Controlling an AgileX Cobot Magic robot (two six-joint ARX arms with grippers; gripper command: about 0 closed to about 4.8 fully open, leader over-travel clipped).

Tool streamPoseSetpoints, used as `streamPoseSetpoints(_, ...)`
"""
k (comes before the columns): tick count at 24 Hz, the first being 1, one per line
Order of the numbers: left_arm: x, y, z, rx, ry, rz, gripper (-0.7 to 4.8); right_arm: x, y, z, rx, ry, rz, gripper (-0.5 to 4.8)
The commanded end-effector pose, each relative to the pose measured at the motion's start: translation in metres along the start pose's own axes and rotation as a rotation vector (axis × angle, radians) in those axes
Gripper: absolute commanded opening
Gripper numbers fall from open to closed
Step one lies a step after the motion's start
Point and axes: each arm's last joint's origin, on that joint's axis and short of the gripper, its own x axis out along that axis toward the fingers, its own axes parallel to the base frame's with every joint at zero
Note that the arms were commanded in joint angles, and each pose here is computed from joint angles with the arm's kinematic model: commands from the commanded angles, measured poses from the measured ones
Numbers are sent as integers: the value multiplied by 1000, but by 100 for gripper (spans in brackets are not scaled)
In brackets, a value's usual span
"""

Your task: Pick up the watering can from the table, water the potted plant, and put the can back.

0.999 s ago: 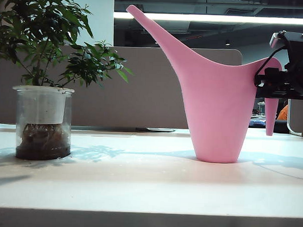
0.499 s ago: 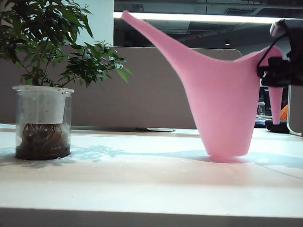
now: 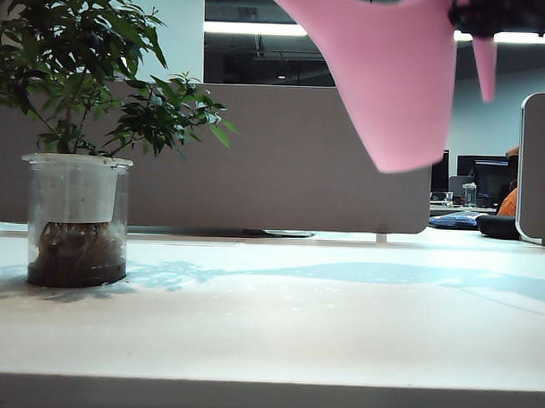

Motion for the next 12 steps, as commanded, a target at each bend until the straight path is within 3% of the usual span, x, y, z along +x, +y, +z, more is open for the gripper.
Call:
streamPoseSetpoints(1,-3,-1,1,-54,-16,-57,-5,4,4,49,-162,-73,23,149)
streamPoseSetpoints(6,-4,-2,1,-88,-15,-99,-5,3,9,85,-310,-173,3,148)
streamPoseSetpoints(12,-4,-3,1,-109,-21,-132,-5,1,6,102,-337,-261,-39,148)
